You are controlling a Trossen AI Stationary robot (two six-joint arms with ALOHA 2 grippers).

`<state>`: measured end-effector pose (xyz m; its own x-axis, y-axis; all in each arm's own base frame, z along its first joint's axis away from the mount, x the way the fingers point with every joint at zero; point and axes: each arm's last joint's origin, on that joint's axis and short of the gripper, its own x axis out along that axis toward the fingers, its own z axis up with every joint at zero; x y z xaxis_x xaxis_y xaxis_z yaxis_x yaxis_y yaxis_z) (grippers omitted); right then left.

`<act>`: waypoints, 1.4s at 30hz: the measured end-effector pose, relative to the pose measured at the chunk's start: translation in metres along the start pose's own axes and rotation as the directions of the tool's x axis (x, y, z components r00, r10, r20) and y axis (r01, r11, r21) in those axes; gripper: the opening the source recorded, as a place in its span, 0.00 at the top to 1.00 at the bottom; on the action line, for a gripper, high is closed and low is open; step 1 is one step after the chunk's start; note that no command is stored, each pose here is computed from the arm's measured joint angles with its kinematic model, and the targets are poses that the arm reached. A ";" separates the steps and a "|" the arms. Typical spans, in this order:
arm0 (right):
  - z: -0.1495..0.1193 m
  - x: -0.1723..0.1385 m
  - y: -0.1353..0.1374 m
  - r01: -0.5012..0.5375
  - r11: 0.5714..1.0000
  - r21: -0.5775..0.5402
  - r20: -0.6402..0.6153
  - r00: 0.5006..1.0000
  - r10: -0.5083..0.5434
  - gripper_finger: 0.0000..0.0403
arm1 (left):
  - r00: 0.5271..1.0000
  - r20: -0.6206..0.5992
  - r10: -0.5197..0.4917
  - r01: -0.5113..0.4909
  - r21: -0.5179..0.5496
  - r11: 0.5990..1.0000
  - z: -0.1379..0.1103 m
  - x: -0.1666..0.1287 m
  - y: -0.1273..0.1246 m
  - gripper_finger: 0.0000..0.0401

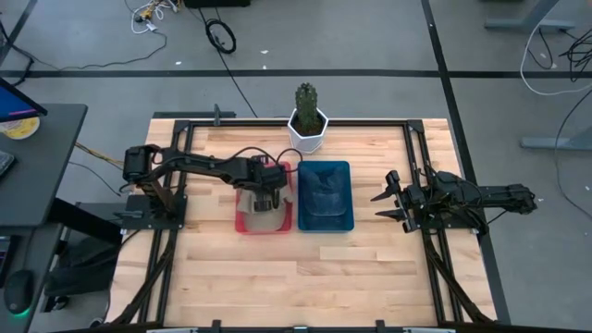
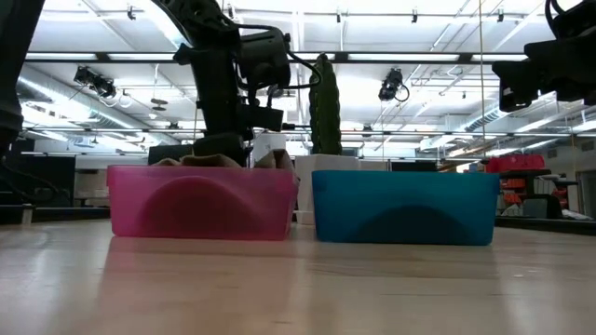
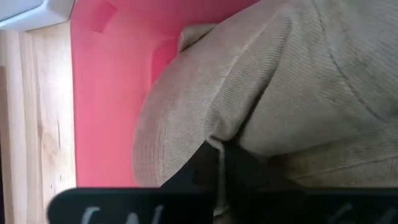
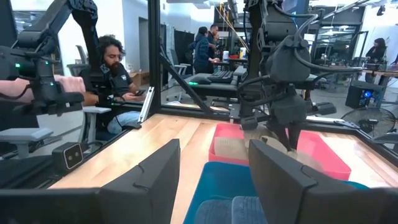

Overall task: Pick & Place hat
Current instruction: Put the brown cap into the pink bin, then return to Home Position

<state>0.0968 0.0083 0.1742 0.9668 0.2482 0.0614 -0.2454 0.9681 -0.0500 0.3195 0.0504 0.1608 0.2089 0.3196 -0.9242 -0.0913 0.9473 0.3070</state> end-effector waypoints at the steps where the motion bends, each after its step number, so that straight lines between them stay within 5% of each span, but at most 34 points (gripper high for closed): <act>1: 0.000 0.000 0.000 0.000 1.000 0.000 0.000 1.000 0.000 0.52 | 1.000 0.001 -0.002 0.002 0.000 1.000 0.000 0.000 0.000 0.92; 22: 0.000 0.000 0.000 0.000 1.000 0.000 0.000 1.000 0.000 0.52 | 0.961 0.270 0.058 -0.016 -0.157 0.988 -0.008 -0.083 0.022 0.85; 26: 0.000 0.000 0.000 0.000 1.000 0.000 0.000 1.000 0.000 0.52 | 0.959 0.280 0.042 0.061 -0.348 0.935 -0.008 -0.085 0.020 0.85; 29: 0.000 0.000 0.000 0.000 1.000 0.000 0.000 1.000 0.000 0.52 | 0.960 0.282 -0.004 0.119 -0.394 0.911 -0.008 -0.086 0.013 0.85; 35: 0.000 0.000 0.000 0.000 1.000 0.000 0.000 1.000 0.000 0.52 | 0.931 0.360 -0.067 0.180 -0.291 0.940 -0.003 -0.100 -0.025 0.85; 42: 0.000 0.000 0.000 0.000 1.000 0.000 0.000 1.000 0.000 0.52 | 0.884 0.466 -0.021 0.106 -0.156 0.982 -0.002 -0.120 -0.067 0.85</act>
<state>0.0968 0.0082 0.1742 0.9668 0.2480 0.0614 -0.2451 0.9682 -0.0503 0.2987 -0.0512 0.2509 0.6407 0.2719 -0.7180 -0.2192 0.9611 0.1684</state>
